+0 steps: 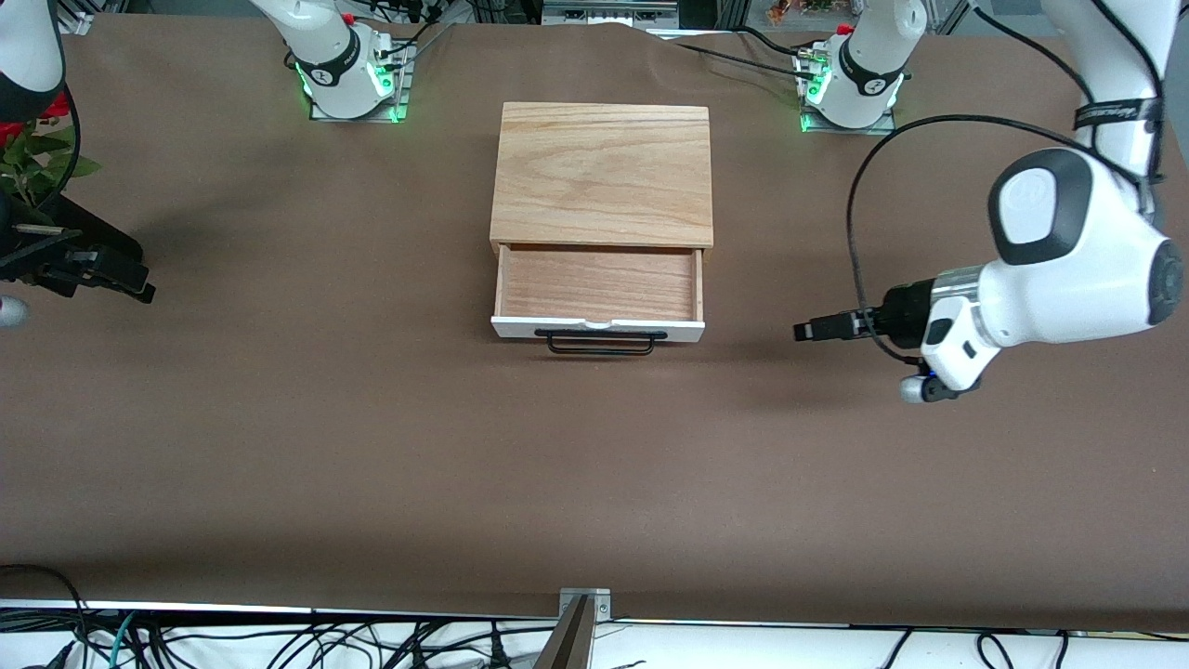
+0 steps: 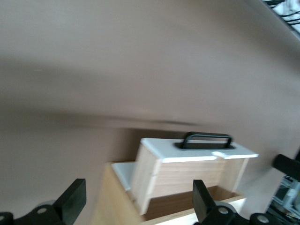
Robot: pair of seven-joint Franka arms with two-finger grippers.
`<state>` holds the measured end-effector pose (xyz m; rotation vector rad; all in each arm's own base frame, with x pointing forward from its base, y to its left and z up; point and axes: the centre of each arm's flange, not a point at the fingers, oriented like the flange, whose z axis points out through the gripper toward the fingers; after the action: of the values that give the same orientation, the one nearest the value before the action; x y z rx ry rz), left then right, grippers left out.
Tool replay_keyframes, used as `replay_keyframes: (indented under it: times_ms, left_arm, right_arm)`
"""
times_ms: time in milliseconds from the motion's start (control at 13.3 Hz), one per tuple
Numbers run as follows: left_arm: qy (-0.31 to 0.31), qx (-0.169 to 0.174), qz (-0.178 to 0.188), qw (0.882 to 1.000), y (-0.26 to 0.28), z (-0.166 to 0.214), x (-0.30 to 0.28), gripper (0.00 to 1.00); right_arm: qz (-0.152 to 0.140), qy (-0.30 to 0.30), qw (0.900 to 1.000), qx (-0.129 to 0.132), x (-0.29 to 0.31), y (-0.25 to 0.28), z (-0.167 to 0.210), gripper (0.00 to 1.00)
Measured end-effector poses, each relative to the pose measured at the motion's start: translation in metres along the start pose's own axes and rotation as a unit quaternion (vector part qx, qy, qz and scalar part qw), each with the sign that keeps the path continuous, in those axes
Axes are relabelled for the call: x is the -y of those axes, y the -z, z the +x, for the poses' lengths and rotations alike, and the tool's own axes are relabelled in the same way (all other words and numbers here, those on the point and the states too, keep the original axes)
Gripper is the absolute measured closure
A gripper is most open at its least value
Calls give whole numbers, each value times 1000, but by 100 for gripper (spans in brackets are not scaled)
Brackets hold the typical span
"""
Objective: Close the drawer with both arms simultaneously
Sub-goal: 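Bring the left gripper to the drawer front while the right gripper approaches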
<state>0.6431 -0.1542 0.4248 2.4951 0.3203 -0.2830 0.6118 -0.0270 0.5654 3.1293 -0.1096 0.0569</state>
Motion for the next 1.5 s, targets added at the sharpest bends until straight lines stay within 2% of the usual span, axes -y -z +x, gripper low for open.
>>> replay_keyframes:
  times_ms: [150, 375, 600, 750, 825, 975, 1125, 1275, 1500]
  left_arm:
    - [-7, -7, -16, 1000, -32, -1, -23, 0]
    - [-19, 4, -8, 1000, -84, -1, -38, 0]
    - [-33, 11, -9, 999, -110, 7, -55, 0]
    - [-46, 1, -16, 999, -124, 15, -71, 0]
    - [-53, -7, -13, 999, -133, 18, -76, 0]
    - [-74, -19, 18, 997, -152, 21, -76, 0]
    - [-82, -17, 36, 996, -165, 22, -73, 0]
    - [-83, -11, 40, 996, -174, 20, -72, 0]
    - [-83, 10, 51, 995, -195, 13, -68, 0]
  right_arm:
    - [0, 5, 1000, 2, 7, -2, 1, 0]
    - [1, 24, 1000, 17, 32, -26, 8, 0]
    - [3, 47, 998, 32, 65, -59, 16, 0]
    - [17, 58, 997, 46, 88, -91, 23, 0]
    - [24, 66, 997, 45, 103, -104, 27, 0]
    - [29, 89, 995, 41, 138, -127, 30, 0]
    - [37, 111, 993, 33, 176, -144, 28, 0]
    - [70, 119, 990, 30, 215, -158, 24, 0]
    - [125, 112, 985, 45, 250, -170, 16, 0]
